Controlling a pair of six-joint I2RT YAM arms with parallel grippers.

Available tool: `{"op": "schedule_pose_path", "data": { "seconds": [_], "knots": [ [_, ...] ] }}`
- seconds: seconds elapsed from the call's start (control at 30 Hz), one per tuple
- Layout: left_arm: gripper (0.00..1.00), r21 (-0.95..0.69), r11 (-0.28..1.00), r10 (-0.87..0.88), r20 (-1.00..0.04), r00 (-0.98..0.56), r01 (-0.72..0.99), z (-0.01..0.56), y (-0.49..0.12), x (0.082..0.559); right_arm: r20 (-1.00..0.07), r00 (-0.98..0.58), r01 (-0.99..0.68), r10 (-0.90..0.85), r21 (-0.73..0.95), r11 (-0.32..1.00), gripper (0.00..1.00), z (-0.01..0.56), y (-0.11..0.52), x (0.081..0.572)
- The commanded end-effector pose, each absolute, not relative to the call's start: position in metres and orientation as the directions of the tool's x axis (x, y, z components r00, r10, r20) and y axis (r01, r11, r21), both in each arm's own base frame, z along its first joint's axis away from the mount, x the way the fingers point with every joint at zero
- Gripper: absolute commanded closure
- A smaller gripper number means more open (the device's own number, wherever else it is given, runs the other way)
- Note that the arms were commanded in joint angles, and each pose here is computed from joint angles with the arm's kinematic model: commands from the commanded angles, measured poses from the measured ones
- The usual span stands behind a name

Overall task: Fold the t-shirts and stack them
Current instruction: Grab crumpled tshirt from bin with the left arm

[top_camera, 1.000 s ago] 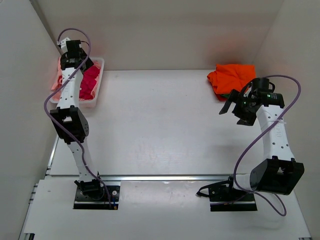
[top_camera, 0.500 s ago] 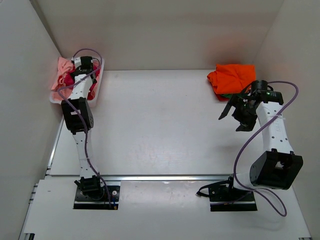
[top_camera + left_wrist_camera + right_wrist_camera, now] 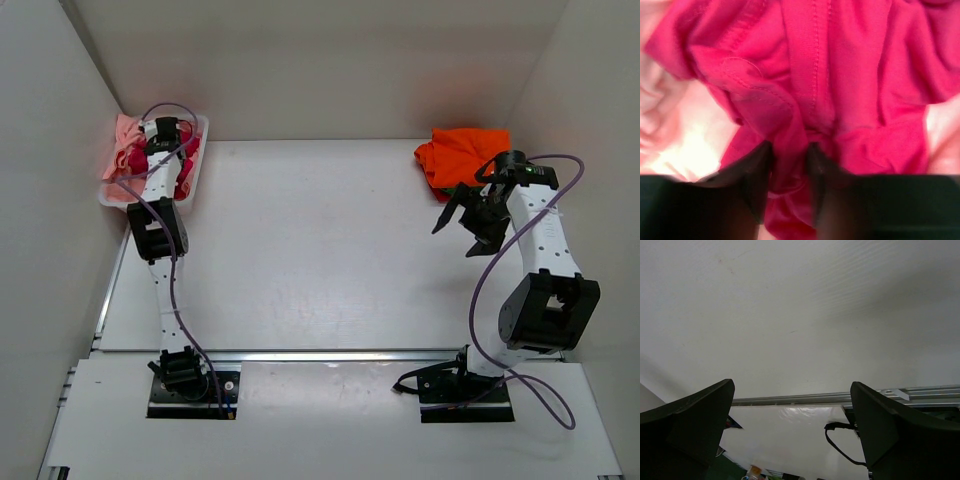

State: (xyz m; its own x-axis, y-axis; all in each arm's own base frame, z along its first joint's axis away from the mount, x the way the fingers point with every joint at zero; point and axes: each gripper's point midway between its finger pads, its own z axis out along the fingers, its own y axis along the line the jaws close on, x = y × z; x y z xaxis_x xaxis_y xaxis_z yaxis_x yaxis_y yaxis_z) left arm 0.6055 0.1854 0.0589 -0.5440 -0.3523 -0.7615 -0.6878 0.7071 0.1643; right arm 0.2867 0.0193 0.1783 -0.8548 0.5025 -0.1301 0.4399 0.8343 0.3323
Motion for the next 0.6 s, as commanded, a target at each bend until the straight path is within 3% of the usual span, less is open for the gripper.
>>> {"op": "schedule_pose_path", "data": {
  "seconds": [0.0,0.03,0.07,0.2,0.27,0.33,0.57],
  "knots": [
    [0.76,0.144,0.736,-0.332,-0.775,-0.538,-0.662,0.084,0.182,0.610,-0.159,-0.850,0.427,0.502,0.351,0.833,0.01,0.190,0.020,0.292],
    [0.92,0.148,0.733,-0.337,-0.768,-0.544,-0.663,0.087,0.179,0.607,-0.156,-0.853,0.420,0.499,0.361,0.832,0.01,0.190,0.023,0.290],
    [1.00,0.127,0.737,-0.336,-0.782,-0.524,-0.663,0.101,0.175,0.611,-0.159,-0.846,0.428,0.510,0.368,0.825,0.01,0.191,0.020,0.290],
    [1.00,0.076,0.766,-0.307,-0.829,-0.468,-0.638,0.164,0.153,0.612,-0.164,-0.848,0.413,0.503,0.390,0.823,0.01,0.190,0.025,0.288],
    [0.97,0.051,0.801,-0.244,-0.882,-0.403,-0.597,0.222,0.138,0.613,-0.166,-0.852,0.404,0.496,0.394,0.825,0.00,0.187,0.028,0.288],
    [0.99,-0.065,0.861,-0.256,-0.913,-0.319,-0.505,0.273,0.105,0.618,-0.171,-0.857,0.391,0.486,0.397,0.830,0.00,0.186,0.031,0.287],
    [1.00,-0.405,0.862,-0.425,-0.905,0.002,-0.304,0.459,0.024,0.548,-0.231,-0.853,0.346,0.467,0.419,0.840,0.01,0.189,0.034,0.282]
  ]
}}
